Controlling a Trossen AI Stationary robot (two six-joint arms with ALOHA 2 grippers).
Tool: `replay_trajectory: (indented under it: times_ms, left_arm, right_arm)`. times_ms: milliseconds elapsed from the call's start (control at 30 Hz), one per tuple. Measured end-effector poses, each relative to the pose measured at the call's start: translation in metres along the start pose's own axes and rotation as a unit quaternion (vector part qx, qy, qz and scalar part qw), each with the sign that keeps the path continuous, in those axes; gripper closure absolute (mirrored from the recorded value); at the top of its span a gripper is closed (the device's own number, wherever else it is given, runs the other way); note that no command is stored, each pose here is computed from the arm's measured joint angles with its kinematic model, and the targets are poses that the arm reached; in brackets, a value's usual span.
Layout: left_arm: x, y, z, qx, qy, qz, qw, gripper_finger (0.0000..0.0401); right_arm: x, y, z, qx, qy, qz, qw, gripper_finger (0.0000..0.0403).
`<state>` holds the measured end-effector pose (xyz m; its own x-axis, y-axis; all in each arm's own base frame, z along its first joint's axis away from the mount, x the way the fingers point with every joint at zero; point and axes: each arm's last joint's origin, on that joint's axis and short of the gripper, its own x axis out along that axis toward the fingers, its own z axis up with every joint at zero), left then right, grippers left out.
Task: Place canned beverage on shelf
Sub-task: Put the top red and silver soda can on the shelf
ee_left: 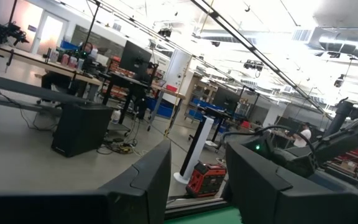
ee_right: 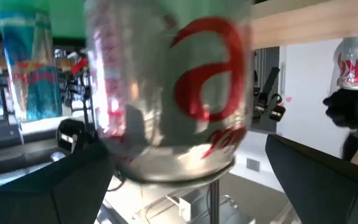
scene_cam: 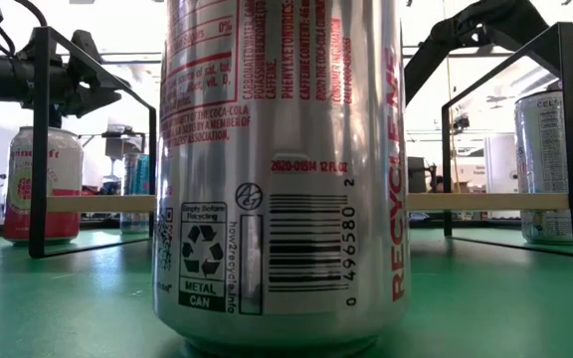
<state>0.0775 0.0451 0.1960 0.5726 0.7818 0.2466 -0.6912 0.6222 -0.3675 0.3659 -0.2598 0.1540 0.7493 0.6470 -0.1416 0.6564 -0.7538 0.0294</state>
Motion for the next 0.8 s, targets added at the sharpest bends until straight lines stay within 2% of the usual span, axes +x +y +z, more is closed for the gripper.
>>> replay_trajectory:
  times_ms: [633,800]
  left_arm:
    - [0.0,0.0,0.0,0.0,0.0,0.0,1.0,0.0264]
    - [0.0,0.0,0.0,0.0,0.0,0.0,1.0,0.0264]
  right_arm:
    - [0.0063,-0.0047,0.0052,0.042,-0.032,0.012,0.999,0.0003]
    - [0.0078,-0.005,0.005,0.043,-0.032,0.011,0.999,0.0034]
